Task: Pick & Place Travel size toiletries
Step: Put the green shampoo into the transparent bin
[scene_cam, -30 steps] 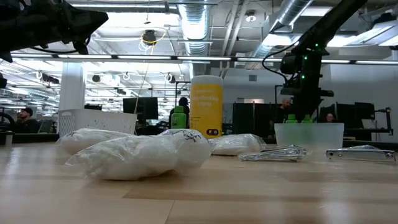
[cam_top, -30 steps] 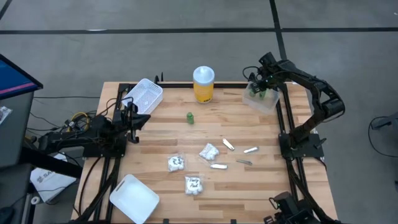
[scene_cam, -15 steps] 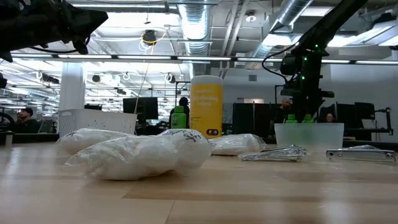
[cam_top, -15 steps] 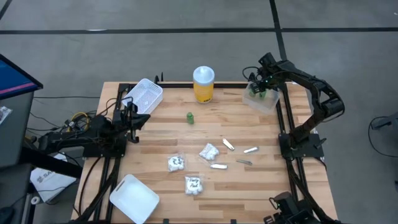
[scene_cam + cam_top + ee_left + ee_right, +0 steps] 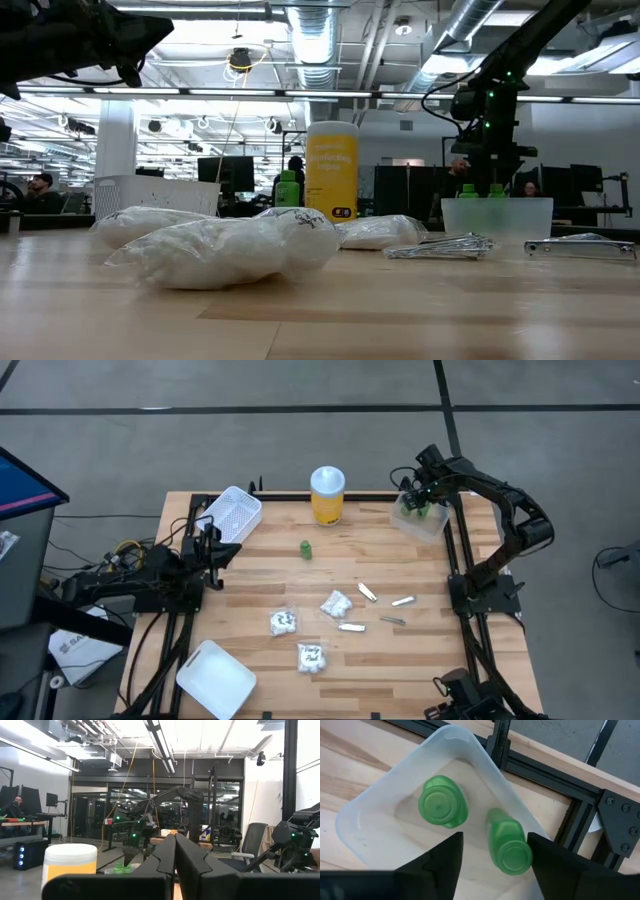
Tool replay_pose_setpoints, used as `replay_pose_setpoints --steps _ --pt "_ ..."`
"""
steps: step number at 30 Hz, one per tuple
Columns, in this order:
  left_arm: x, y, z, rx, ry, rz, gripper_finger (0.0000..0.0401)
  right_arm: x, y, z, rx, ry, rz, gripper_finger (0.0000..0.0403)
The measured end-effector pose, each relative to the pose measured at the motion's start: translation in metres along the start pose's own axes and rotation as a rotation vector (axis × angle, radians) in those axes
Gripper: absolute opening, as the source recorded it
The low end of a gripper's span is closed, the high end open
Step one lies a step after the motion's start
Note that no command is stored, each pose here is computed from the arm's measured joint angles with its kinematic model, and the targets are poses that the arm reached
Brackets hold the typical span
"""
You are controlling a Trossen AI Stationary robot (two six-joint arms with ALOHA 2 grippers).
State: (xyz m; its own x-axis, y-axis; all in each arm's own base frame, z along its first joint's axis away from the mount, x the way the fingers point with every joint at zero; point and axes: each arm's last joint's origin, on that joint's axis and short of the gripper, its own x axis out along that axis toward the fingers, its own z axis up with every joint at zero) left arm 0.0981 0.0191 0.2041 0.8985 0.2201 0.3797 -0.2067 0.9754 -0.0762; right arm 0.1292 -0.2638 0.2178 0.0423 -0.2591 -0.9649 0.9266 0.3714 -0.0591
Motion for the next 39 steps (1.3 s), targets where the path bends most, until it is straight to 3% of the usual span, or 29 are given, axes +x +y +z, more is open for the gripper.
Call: replay_pose_setpoints --steps 11,16,20,24,31,34,39 --pt "0.000 0.000 0.000 0.000 -0.001 -0.001 0.0001 -0.020 -0.001 0.011 0.011 -0.016 -0.001 0.0206" --pt "0.000 0.000 0.000 0.000 -0.001 -0.004 0.0001 -0.049 -0.002 0.024 0.016 -0.051 0.000 0.0208" --pt "0.000 0.000 0.000 0.000 -0.001 -0.003 0.0001 -0.089 0.011 0.037 -0.021 -0.114 0.116 0.0207" --pt "0.000 0.000 0.000 0.000 -0.001 -0.003 0.0001 -0.133 0.049 0.045 -0.165 -0.234 0.318 0.0199" --pt "0.000 0.000 0.000 0.000 -0.002 -0.002 0.0001 -0.177 0.145 0.034 -0.488 -0.527 0.449 0.0192" --pt "0.000 0.000 0.000 0.000 -0.004 0.001 0.0001 -0.178 0.185 0.027 -0.570 -0.609 0.484 0.0203" --pt "0.000 0.000 0.000 -0.003 -0.005 0.001 0.0001 -0.151 0.236 0.024 -0.676 -0.604 0.526 0.0236"
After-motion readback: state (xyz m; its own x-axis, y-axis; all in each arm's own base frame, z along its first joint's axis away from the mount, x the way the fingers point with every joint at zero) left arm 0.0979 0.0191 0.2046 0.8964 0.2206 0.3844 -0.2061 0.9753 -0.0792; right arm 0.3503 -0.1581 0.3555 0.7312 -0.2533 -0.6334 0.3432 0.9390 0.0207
